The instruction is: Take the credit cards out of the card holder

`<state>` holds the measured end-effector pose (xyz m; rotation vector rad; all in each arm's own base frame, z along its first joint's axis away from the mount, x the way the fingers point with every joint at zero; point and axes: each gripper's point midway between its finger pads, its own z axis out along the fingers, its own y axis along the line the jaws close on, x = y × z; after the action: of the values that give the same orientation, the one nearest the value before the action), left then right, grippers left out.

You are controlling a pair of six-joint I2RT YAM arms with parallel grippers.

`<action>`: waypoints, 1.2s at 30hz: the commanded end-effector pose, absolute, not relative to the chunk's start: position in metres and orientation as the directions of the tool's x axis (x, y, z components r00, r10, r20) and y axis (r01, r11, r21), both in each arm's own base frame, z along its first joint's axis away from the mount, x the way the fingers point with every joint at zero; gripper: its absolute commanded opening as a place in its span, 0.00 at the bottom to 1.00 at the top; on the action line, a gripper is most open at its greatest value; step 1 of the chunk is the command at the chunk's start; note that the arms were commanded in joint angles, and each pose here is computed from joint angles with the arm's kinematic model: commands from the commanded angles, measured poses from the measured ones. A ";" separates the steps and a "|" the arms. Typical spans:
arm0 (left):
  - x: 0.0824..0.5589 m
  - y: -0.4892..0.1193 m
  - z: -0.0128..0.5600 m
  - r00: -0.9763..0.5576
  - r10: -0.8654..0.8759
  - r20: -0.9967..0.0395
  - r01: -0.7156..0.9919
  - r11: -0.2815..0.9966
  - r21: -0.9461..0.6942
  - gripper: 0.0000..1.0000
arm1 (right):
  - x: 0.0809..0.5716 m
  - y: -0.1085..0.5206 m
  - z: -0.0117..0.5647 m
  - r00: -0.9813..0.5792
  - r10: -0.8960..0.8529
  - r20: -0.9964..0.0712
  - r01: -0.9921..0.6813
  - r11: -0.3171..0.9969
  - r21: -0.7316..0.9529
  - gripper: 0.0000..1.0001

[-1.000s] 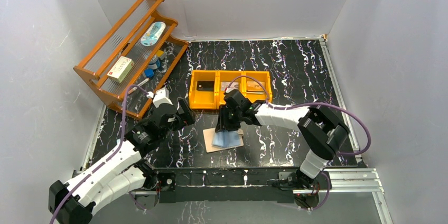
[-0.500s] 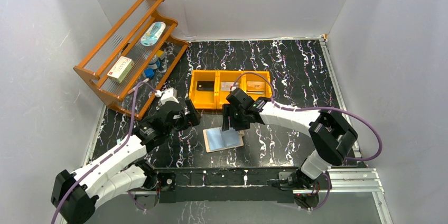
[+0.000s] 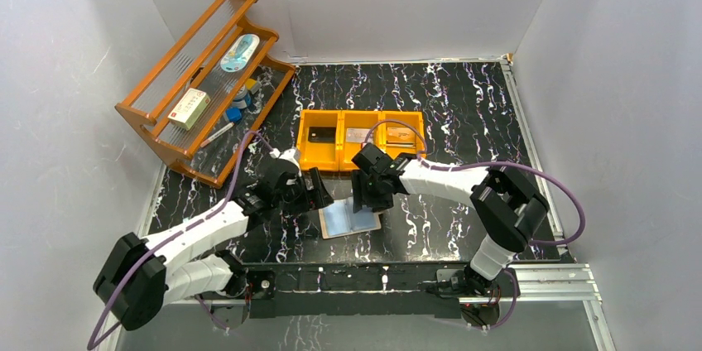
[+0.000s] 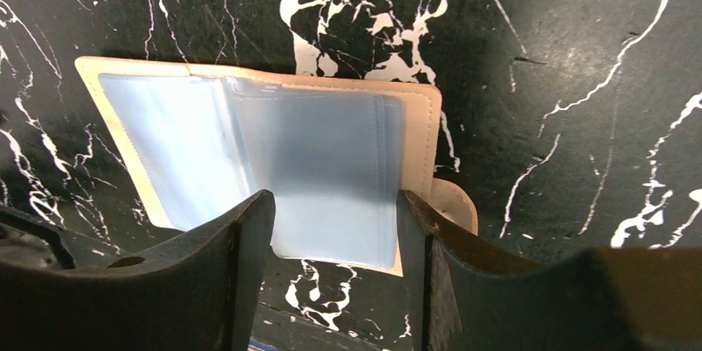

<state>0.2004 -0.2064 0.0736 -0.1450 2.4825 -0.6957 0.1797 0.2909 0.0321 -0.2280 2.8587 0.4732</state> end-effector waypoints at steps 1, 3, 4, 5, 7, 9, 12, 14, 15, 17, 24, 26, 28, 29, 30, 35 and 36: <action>0.186 -0.230 0.066 -0.898 -0.209 -0.388 0.073 0.796 -0.600 0.82 | 0.174 0.303 0.030 -0.973 -0.094 -0.212 -0.164 0.925 0.343 0.60; 0.184 -0.234 0.062 -0.910 -0.201 -0.362 0.070 0.787 -0.613 0.78 | 0.174 0.312 0.035 -0.973 -0.085 -0.214 -0.164 0.907 0.388 0.54; 0.181 -0.236 0.058 -0.916 -0.195 -0.350 0.070 0.782 -0.619 0.76 | 0.173 0.318 0.038 -0.974 -0.081 -0.213 -0.166 0.893 0.418 0.53; 0.179 -0.240 0.056 -0.924 -0.186 -0.335 0.074 0.771 -0.632 0.75 | 0.173 0.323 0.042 -0.974 -0.078 -0.215 -0.169 0.877 0.451 0.53; 0.177 -0.243 0.051 -0.934 -0.176 -0.311 0.069 0.764 -0.641 0.73 | 0.171 0.333 0.049 -0.975 -0.069 -0.212 -0.170 0.848 0.503 0.53; 0.175 -0.247 0.047 -0.943 -0.167 -0.289 0.063 0.761 -0.646 0.70 | 0.171 0.341 0.054 -0.978 -0.053 -0.204 -0.158 0.826 0.542 0.53; 0.176 -0.249 0.046 -0.943 -0.172 -0.285 0.059 0.755 -0.653 0.69 | 0.169 0.352 0.061 -0.982 -0.043 -0.183 -0.146 0.785 0.603 0.53; 0.177 -0.248 0.047 -0.939 -0.178 -0.293 0.060 0.756 -0.651 0.70 | 0.169 0.356 0.060 -0.985 -0.038 -0.170 -0.135 0.779 0.613 0.53; 0.177 -0.246 0.047 -0.937 -0.181 -0.298 0.059 0.760 -0.647 0.70 | 0.170 0.356 0.059 -0.985 -0.034 -0.166 -0.130 0.782 0.610 0.52; 0.178 -0.242 0.047 -0.933 -0.187 -0.308 0.056 0.771 -0.635 0.70 | 0.171 0.350 0.055 -0.986 -0.026 -0.165 -0.119 0.806 0.580 0.52; 0.181 -0.232 0.050 -0.917 -0.201 -0.344 0.049 0.799 -0.599 0.71 | 0.186 0.305 0.056 -0.969 0.005 -0.246 -0.086 0.930 0.356 0.63; 0.181 -0.231 0.049 -0.916 -0.201 -0.347 0.050 0.801 -0.596 0.71 | 0.184 0.295 0.053 -0.969 -0.010 -0.246 -0.090 0.944 0.316 0.66; 0.181 -0.231 0.049 -0.917 -0.198 -0.347 0.052 0.802 -0.596 0.71 | 0.178 0.292 0.048 -0.974 -0.023 -0.226 -0.095 0.944 0.315 0.68; 0.182 -0.232 0.049 -0.918 -0.196 -0.345 0.053 0.802 -0.595 0.71 | 0.175 0.290 0.045 -0.976 -0.026 -0.216 -0.094 0.946 0.311 0.68; 0.181 -0.232 0.049 -0.919 -0.192 -0.345 0.055 0.803 -0.594 0.71 | 0.174 0.292 0.043 -0.978 -0.029 -0.207 -0.096 0.942 0.322 0.68; 0.179 -0.235 0.046 -0.929 -0.178 -0.325 0.058 0.796 -0.602 0.71 | 0.168 0.302 0.031 -0.988 -0.016 -0.156 -0.072 0.932 0.356 0.68; 0.178 -0.236 0.045 -0.932 -0.174 -0.319 0.058 0.795 -0.604 0.71 | 0.168 0.305 0.029 -0.989 -0.016 -0.149 -0.070 0.928 0.365 0.68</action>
<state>0.1823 -0.2349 0.0471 -0.1118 2.6004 -0.8882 0.1720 0.2992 0.0353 -0.0862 2.9189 0.5298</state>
